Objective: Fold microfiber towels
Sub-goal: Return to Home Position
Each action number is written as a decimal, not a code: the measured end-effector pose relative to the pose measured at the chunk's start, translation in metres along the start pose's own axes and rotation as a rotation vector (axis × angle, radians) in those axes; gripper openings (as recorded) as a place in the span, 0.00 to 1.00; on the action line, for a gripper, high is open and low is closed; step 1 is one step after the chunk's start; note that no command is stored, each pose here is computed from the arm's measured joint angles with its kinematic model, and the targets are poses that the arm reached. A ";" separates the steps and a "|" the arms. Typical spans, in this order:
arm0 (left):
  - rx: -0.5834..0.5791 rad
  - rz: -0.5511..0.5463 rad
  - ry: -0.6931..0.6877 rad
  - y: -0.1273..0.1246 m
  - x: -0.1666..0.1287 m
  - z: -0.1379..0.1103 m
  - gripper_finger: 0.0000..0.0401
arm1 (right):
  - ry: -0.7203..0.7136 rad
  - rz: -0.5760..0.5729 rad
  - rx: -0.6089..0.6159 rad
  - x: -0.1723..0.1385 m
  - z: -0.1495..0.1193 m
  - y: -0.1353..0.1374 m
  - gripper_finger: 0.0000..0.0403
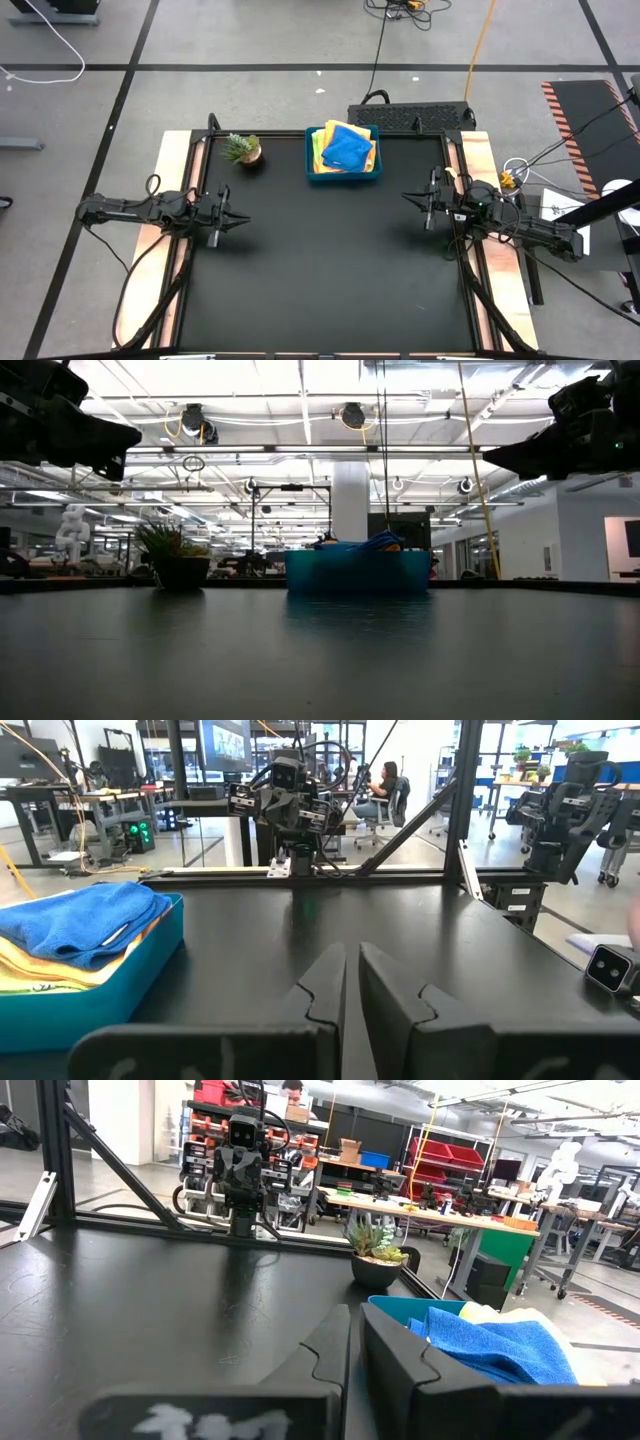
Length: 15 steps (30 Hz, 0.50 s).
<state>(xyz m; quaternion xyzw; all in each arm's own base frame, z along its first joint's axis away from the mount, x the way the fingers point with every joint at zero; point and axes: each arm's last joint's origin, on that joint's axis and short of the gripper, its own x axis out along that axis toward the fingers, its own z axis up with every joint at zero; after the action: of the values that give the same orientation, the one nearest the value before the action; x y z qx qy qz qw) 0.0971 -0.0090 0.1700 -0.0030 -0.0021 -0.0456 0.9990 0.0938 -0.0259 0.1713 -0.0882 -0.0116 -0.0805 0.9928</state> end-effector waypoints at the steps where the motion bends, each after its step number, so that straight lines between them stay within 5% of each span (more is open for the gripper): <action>1: 0.001 0.000 0.000 0.000 0.000 0.000 0.09 | 0.000 0.000 0.000 0.000 0.000 0.000 0.04; 15: 0.000 0.000 0.000 0.000 0.000 0.000 0.09 | 0.000 0.000 0.000 0.000 0.000 0.000 0.04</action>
<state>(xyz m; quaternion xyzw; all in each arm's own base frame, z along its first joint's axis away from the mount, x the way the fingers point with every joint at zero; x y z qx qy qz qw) 0.0971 -0.0089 0.1701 -0.0032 -0.0021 -0.0454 0.9990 0.0938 -0.0259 0.1713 -0.0884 -0.0116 -0.0805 0.9928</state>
